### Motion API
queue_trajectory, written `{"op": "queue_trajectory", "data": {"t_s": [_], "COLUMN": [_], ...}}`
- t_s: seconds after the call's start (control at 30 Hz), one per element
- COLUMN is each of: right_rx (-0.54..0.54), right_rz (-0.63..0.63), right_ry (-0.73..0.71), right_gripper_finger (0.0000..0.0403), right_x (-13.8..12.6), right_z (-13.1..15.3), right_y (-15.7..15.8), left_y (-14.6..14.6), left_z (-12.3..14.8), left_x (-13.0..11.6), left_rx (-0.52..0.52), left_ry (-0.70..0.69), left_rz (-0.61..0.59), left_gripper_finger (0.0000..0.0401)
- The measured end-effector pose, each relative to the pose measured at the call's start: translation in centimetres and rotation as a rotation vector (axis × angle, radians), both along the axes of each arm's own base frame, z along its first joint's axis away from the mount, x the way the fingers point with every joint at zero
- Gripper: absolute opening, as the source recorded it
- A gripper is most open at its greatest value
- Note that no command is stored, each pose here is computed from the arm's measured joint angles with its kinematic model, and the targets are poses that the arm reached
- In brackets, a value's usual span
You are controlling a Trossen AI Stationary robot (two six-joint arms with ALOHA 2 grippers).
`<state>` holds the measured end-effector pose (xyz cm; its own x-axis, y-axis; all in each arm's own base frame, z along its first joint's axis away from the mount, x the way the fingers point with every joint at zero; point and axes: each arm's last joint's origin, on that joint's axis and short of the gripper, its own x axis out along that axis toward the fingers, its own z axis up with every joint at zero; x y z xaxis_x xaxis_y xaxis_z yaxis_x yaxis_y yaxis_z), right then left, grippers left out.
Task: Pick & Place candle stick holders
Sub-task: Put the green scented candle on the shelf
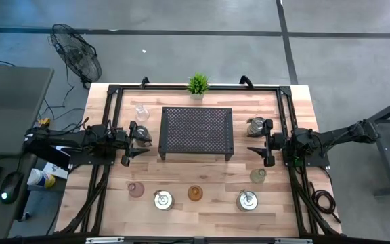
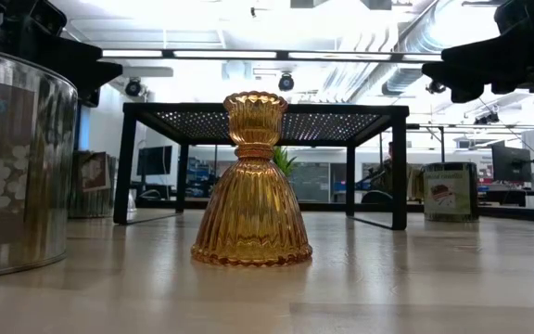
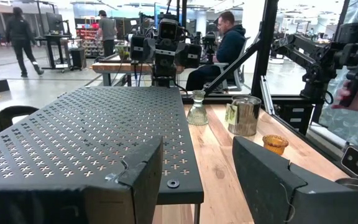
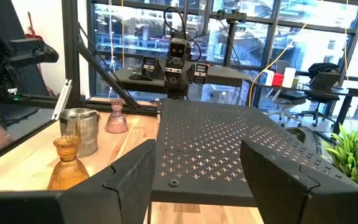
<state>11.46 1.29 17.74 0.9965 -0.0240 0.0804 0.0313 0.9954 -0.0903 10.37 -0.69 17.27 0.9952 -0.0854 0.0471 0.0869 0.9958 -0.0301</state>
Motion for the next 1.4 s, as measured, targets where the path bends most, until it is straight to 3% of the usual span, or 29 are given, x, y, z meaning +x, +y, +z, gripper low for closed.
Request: {"op": "queue_trajectory", "data": {"t_s": [0.23, 0.47, 0.6, 0.93, 1.4], "right_rx": [0.082, 0.208, 0.247, 0.255, 0.208], "right_rz": [-0.024, -0.307, -0.372, -0.553, -0.705], "right_ry": [-0.008, -0.041, -0.106, -0.21, -0.041], "right_gripper_finger": [0.0226, 0.0226, 0.0226, 0.0226, 0.0226], "right_x": [0.0, -0.2, -0.3, -0.8, -0.8], "right_z": [0.1, 0.1, 0.6, 2.5, 9.1], "right_y": [-0.1, -0.9, -1.1, -1.6, -1.9], "left_y": [0.0, 0.0, 0.0, 0.0, 0.0], "left_z": [0.0, 0.0, 0.0, 0.0, 0.0], "left_x": [0.0, 0.0, 0.0, 0.0, 0.0], "left_rx": [0.0, 0.0, 0.0, 0.0, 0.0], "left_ry": [0.0, 0.0, 0.0, 0.0, 0.0], "left_rz": [0.0, 0.0, 0.0, 0.0, 0.0], "left_gripper_finger": [0.0188, 0.0188, 0.0188, 0.0188, 0.0188]}}
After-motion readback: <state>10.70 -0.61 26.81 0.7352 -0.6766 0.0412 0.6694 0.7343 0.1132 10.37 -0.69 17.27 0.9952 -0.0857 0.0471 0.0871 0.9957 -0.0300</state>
